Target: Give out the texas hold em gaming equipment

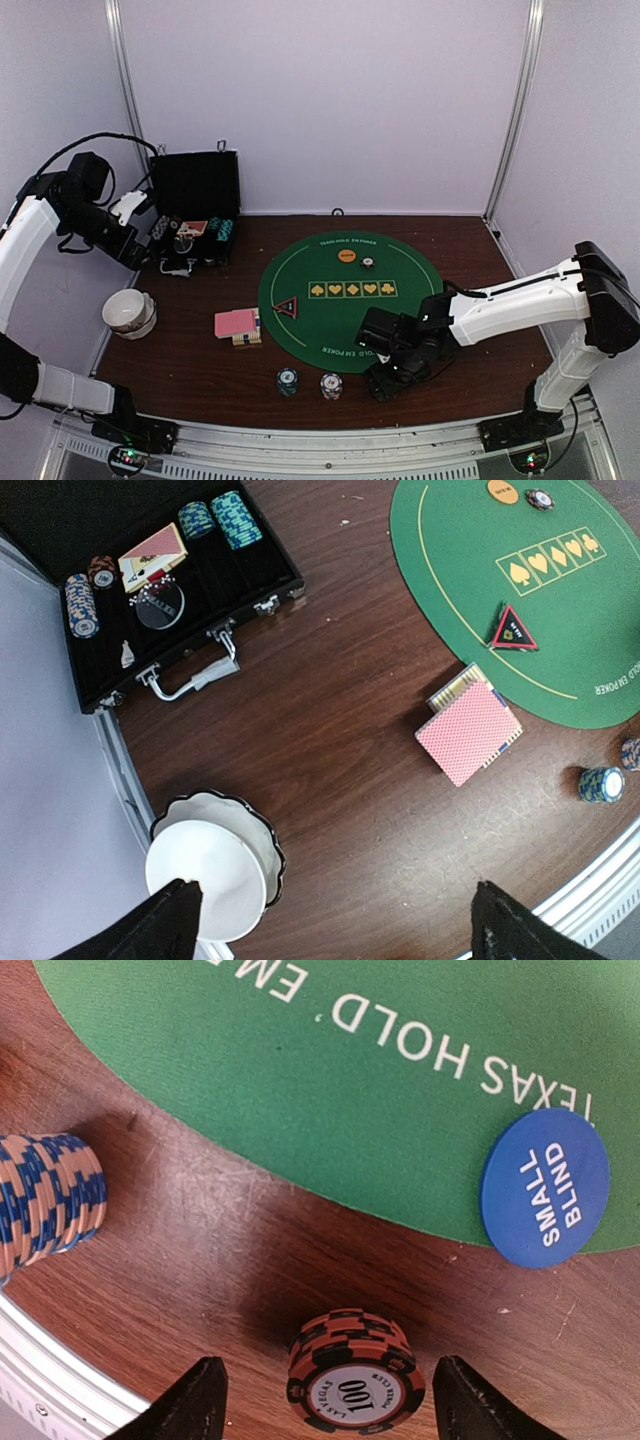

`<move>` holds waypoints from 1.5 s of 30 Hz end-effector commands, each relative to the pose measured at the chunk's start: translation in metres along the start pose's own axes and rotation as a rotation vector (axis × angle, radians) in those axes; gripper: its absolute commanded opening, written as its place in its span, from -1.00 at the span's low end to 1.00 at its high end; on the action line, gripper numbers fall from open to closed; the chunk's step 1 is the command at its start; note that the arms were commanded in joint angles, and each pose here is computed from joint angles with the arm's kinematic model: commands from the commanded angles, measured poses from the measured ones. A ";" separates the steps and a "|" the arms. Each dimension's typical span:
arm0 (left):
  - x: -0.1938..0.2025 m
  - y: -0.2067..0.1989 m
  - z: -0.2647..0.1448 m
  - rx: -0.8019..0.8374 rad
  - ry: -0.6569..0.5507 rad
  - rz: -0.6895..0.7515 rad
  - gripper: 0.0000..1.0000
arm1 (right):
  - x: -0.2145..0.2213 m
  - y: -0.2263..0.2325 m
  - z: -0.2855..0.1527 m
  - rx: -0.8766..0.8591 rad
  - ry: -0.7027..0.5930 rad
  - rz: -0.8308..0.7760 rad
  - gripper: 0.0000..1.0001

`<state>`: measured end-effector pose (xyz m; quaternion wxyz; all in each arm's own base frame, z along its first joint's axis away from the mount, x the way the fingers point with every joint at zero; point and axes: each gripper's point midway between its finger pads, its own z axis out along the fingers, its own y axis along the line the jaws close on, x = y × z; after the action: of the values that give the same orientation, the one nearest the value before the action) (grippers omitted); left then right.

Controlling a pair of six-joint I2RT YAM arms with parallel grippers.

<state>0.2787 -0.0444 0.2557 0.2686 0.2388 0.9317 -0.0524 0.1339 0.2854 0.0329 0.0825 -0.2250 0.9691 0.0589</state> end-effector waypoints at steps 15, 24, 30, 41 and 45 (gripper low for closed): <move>-0.009 0.001 -0.004 0.000 -0.023 0.004 0.95 | -0.001 -0.006 0.004 0.015 0.009 -0.003 -0.02; -0.009 0.002 -0.004 -0.002 -0.023 0.002 0.95 | -0.005 -0.010 0.000 0.046 0.001 -0.019 -0.21; -0.009 0.002 -0.004 -0.004 -0.023 -0.001 0.95 | -0.006 -0.012 -0.001 0.066 0.002 -0.038 -0.32; -0.008 0.003 -0.004 -0.010 -0.019 0.004 0.95 | -0.007 -0.012 0.004 0.076 0.003 -0.048 -0.08; -0.008 0.003 -0.004 -0.010 -0.019 0.004 0.95 | -0.007 -0.011 0.005 0.074 0.001 -0.045 -0.11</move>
<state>0.2801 -0.0442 0.2542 0.2646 0.2385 0.9329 -0.0528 0.1397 0.2784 0.0278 0.0808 -0.2450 0.9657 0.0295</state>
